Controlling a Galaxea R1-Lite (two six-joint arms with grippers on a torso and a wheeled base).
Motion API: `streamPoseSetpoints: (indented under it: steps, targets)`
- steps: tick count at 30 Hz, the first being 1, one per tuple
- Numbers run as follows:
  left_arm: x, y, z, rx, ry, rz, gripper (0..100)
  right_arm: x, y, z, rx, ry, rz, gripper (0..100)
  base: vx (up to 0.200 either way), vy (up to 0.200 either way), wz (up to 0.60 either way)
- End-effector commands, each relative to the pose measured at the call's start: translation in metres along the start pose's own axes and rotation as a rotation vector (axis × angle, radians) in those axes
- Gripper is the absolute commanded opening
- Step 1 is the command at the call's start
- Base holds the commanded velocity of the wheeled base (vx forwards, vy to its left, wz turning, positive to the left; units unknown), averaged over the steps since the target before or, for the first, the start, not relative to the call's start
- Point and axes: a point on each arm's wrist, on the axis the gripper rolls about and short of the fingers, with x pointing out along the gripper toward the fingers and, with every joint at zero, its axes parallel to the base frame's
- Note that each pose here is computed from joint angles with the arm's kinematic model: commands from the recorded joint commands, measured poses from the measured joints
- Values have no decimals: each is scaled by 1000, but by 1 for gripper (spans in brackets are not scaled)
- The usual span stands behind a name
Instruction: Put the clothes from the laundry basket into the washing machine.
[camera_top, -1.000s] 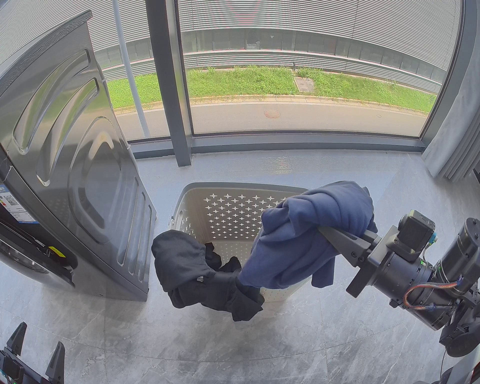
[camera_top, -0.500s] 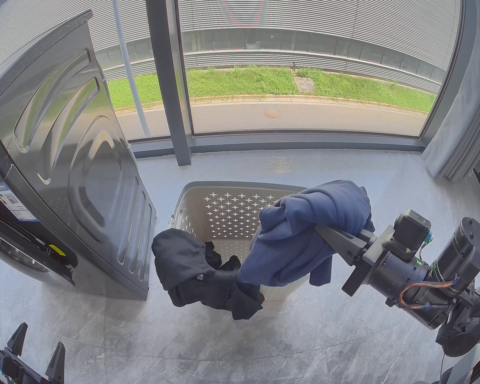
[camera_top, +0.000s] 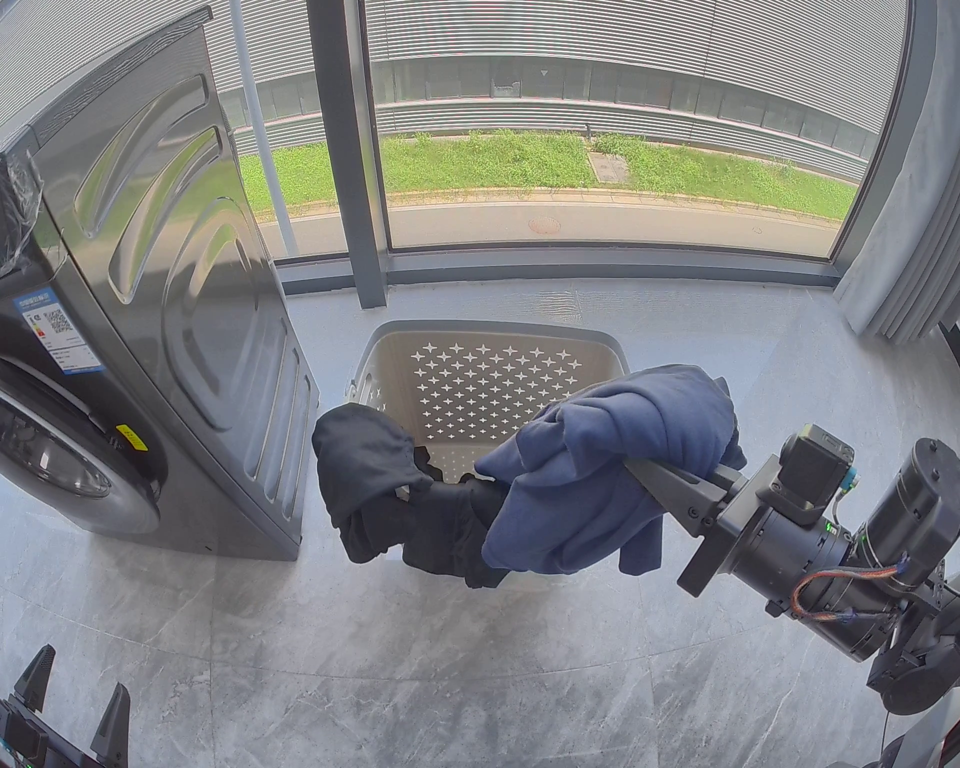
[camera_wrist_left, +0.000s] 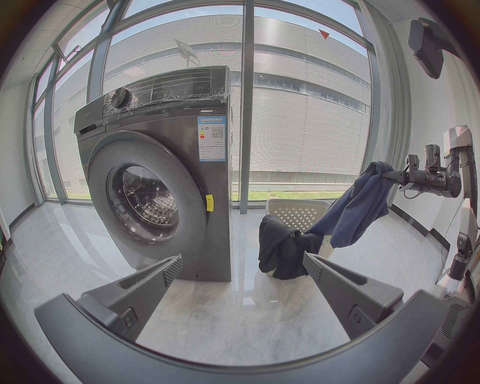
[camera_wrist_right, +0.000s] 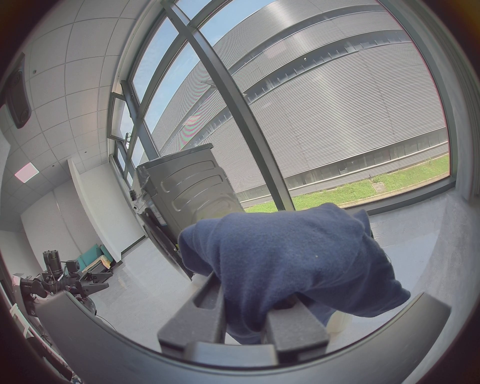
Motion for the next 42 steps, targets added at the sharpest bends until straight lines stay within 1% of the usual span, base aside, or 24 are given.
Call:
streamPoseSetpoints:
  steps: [1,6,12,32,36,40,42]
  targets:
    - [0,0,-5,-1,1,0,100,0,0,-1,0,4,2,0,-200,0,0]
    - [0,0,-5,1,1,1,100,0,0,-1,0,4,2,0,-200,0,0]
    - [0,0,-5,1,1,0,100,0,0,-2,0,9,1,0,0,0,0]
    - [0,0,-5,1,1,0,100,1,-1,-4,0,13,-12,0,0,200,0]
    - [0,0,-5,1,1,0,100,2,-5,-3,-2,8,-30,0,0,50,0]
    - [0,0,-5,2,1,-2,100,4,-21,3,-11,-15,-92,0,0,0,0]
    - [0,0,-5,2,1,0,100,6,-25,7,-14,-36,-107,0,0,0,0]
